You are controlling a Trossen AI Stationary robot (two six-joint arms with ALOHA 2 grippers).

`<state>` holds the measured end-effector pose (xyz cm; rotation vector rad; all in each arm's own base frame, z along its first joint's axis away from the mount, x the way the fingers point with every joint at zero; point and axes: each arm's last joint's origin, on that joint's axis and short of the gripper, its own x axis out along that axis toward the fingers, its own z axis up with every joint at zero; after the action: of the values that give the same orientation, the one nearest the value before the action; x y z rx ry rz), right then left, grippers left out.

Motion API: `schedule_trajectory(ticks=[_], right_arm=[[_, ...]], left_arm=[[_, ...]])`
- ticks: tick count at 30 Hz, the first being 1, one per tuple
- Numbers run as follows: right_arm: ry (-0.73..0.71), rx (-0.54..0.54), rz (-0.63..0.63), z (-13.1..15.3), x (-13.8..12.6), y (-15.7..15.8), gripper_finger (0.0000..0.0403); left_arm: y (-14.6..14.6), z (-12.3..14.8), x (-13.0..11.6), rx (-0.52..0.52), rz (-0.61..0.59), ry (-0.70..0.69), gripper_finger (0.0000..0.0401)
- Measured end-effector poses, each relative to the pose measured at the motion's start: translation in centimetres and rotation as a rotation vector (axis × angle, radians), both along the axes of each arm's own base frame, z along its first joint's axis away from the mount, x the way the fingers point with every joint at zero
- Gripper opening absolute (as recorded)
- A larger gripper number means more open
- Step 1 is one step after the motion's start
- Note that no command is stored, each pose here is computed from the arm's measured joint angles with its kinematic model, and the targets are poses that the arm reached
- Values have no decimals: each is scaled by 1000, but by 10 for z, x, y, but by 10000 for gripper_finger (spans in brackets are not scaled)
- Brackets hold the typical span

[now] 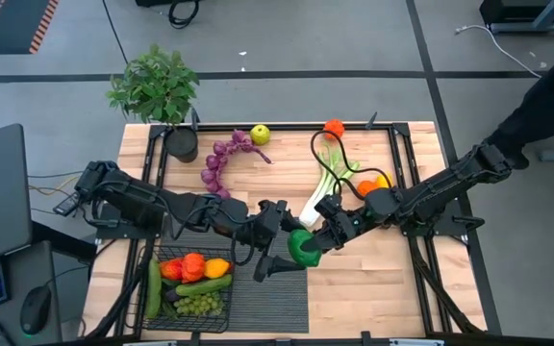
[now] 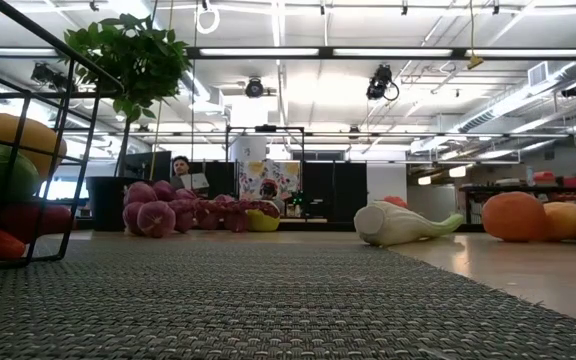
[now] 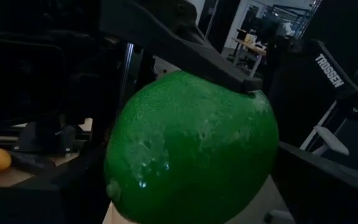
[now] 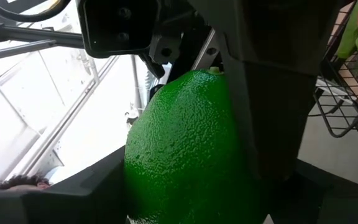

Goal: Build produce basket
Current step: Put the green lime into the wire basket

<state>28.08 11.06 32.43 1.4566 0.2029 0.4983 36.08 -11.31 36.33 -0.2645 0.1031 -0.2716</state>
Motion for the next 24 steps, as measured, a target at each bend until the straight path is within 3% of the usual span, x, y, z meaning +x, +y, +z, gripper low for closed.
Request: schedule_trajectory(ticks=[15, 24], right_arm=[[-15, -53, 35, -1, 2, -5, 310], [-18, -134, 58, -4, 5, -15, 333]], left_arm=[[0, 2, 0, -46, -18, -9, 336], [-7, 15, -26, -84, -57, 73, 334]])
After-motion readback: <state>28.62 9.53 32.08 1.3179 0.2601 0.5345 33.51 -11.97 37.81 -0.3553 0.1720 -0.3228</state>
